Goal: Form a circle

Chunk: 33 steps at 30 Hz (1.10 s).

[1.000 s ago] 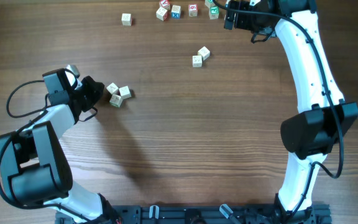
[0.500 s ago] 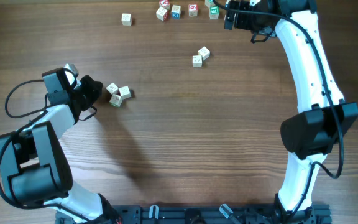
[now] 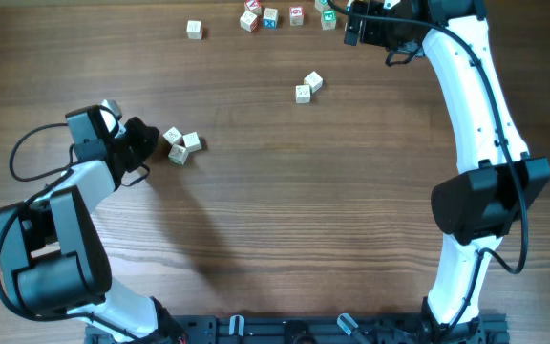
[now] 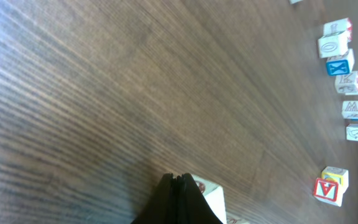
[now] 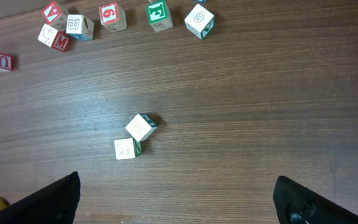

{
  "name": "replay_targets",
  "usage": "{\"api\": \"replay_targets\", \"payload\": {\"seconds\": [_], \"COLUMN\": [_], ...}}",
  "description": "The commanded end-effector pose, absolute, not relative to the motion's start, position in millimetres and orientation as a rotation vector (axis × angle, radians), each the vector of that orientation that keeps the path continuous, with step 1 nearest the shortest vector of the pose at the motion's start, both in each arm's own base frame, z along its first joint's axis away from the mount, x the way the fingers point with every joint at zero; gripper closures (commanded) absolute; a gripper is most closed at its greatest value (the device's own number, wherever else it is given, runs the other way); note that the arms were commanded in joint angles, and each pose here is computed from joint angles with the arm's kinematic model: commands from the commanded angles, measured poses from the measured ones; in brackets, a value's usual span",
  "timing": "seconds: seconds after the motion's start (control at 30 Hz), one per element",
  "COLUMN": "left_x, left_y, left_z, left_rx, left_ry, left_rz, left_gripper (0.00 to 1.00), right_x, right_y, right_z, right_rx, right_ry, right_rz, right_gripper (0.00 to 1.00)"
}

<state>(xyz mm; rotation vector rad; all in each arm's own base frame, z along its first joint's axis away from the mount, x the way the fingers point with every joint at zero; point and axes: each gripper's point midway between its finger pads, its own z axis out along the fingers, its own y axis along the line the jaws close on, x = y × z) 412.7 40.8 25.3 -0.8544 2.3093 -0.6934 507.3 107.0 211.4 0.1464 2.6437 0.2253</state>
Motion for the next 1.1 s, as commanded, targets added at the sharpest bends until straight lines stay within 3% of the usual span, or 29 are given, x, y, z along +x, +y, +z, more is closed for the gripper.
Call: {"api": "replay_targets", "payload": {"seconds": [0.0, 0.6, 1.07], "left_x": [416, 430, 418], "left_y": [39, 46, 25], "left_z": [25, 21, 19], "left_rx": [-0.846, -0.821, -0.816], "left_ry": [2.3, 2.247, 2.302], "left_rz": [-0.711, -0.685, -0.832], "left_gripper": [0.96, 0.96, 0.96], "right_x": [506, 506, 506], "right_y": [104, 104, 104], "right_z": [232, 232, 232], "right_rx": [0.149, 0.149, 0.149], "right_ry": [2.595, 2.595, 2.595], "right_rz": [0.218, 0.218, 0.218], "right_gripper": [0.0, 0.01, 0.0]}}
